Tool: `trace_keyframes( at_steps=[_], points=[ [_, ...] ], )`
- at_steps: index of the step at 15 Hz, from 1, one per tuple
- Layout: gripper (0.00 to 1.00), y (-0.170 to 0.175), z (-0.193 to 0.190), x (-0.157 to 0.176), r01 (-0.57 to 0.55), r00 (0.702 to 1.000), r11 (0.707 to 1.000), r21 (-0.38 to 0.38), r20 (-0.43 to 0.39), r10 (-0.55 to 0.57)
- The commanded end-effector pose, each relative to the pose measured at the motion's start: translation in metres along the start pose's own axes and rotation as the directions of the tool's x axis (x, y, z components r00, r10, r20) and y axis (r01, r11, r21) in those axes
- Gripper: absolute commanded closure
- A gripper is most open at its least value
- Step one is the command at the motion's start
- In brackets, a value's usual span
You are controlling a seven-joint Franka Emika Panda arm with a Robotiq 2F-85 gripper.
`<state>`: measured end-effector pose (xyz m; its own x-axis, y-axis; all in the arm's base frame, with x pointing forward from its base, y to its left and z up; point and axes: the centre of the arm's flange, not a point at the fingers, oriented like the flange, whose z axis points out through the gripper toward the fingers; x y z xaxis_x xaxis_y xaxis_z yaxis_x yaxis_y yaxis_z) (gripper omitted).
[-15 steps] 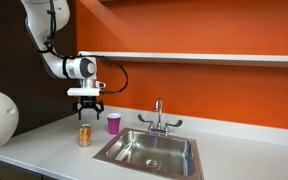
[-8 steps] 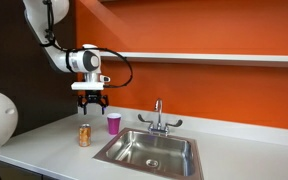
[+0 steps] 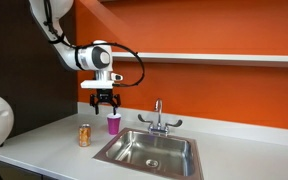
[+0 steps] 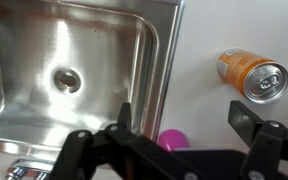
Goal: Take the can out of the sink.
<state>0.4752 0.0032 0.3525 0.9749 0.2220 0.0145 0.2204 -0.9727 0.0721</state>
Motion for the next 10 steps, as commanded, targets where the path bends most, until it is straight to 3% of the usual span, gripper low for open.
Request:
trace_keyframes(
  at_steps=[1,5,6,10],
  points=[
    [0.0,0.023,-0.011,-0.037,-0.11,0.994,0.993,-0.032,0.012,0.11],
    [0.0,0.044,-0.01,-0.068,-0.219,0.975,0.975,-0.04,0.032,0.22],
    [0.0,0.041,0.0,-0.044,-0.167,0.986,0.986,-0.016,0.022,0.167],
    [0.0,0.047,-0.002,-0.057,-0.201,0.979,0.98,-0.018,0.027,0.201]
  ],
)
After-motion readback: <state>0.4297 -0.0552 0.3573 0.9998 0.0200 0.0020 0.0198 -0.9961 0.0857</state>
